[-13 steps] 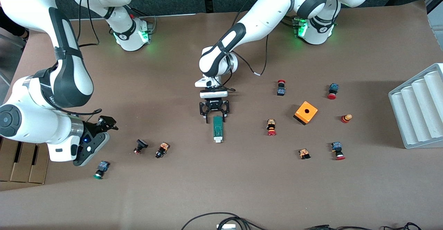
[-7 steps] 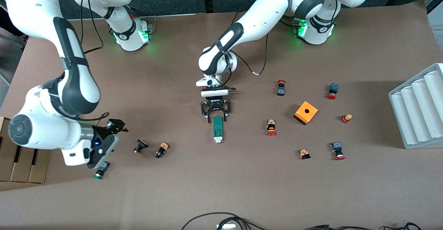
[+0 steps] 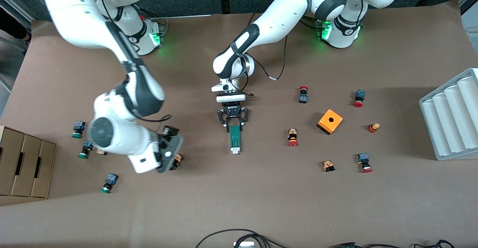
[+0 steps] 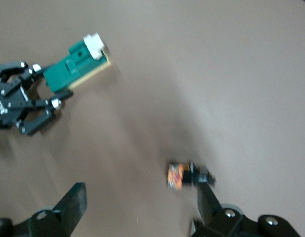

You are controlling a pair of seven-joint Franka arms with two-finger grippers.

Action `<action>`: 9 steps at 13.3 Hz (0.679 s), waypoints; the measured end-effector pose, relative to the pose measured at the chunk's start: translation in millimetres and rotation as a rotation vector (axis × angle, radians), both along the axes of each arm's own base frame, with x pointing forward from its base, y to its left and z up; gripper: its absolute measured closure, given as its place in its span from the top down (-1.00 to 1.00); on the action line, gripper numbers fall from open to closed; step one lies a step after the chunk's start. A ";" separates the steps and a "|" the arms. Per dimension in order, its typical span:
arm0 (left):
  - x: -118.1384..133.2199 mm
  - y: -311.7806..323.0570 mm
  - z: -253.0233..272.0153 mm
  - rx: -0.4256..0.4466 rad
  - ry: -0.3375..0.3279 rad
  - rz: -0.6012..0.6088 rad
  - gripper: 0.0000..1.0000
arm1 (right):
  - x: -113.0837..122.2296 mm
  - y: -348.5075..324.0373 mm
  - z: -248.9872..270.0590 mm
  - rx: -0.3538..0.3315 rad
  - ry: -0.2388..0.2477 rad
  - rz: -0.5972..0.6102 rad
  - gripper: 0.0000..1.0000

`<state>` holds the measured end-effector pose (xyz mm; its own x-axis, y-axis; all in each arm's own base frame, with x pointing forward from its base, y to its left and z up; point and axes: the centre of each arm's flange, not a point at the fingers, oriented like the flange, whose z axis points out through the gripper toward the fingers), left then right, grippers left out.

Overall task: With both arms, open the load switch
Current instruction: 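Hold the teal switch with the left gripper while the right gripper approaches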

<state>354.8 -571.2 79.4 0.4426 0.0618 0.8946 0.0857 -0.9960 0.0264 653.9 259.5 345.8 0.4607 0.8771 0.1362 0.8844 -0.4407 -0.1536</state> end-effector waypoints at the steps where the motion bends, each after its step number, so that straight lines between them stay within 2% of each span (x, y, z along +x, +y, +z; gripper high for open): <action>1: 0.2 0.3 0.0 0.001 -0.002 0.002 0.15 | -2.4 18.0 -9.5 0.006 -0.018 0.020 1.00; 2: 0.2 0.8 -0.4 0.003 -0.004 0.003 0.07 | -4.1 34.0 -18.9 0.012 -0.037 0.037 1.00; 5: 0.1 1.0 -0.5 0.004 -0.005 0.004 0.06 | -8.1 65.9 -42.6 0.011 -0.094 0.103 1.00; 9: 0.1 1.0 -0.5 0.003 -0.005 0.005 0.06 | -12.7 93.3 -64.9 -0.015 -0.148 0.190 1.00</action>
